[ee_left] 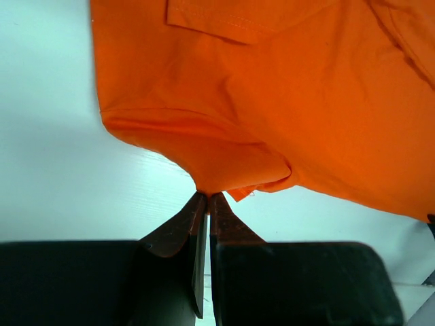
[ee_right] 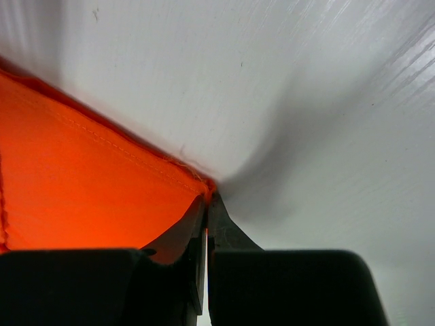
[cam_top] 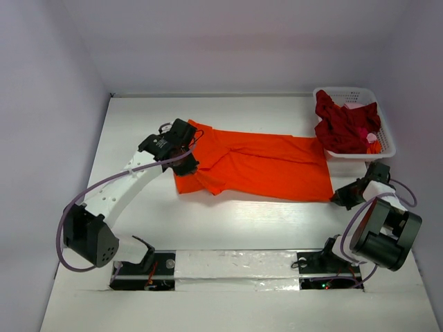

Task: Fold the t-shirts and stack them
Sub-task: Grap the side of the flattened tshirt closest away from the robot with both arms

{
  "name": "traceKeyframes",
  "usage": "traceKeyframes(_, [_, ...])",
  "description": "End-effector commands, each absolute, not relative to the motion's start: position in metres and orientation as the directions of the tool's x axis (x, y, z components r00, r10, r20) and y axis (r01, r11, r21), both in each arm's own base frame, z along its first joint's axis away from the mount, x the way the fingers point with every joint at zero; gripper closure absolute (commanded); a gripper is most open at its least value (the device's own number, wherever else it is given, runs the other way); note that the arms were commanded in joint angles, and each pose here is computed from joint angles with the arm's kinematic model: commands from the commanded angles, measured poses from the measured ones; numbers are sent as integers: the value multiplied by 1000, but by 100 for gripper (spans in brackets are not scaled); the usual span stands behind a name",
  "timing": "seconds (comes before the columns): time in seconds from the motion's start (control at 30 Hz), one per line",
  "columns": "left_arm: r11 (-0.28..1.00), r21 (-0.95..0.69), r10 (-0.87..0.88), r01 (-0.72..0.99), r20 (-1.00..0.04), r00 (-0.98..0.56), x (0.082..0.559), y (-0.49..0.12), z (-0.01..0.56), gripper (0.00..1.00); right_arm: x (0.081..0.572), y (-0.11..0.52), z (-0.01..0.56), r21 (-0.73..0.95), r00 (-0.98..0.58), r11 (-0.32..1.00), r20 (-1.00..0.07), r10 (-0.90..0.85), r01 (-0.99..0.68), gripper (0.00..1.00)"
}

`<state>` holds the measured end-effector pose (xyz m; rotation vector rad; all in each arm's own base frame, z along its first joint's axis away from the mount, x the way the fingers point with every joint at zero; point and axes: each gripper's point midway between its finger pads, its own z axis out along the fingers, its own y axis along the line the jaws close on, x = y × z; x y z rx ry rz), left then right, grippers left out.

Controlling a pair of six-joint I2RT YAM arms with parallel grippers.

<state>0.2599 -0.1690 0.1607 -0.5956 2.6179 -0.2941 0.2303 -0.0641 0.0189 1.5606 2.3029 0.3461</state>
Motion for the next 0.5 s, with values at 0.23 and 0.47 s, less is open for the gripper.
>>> traceKeyframes(0.23, [876,-299,-473,-377,-390,-790,260,-161,183,100,234,-45,44,453,-423,435,-134,896,778,100])
traceKeyframes(0.47, [875,-291,-474,-387,-351,-808,250,-162,163,100,252,-20,67,465,-530,548,-183,828,695,100])
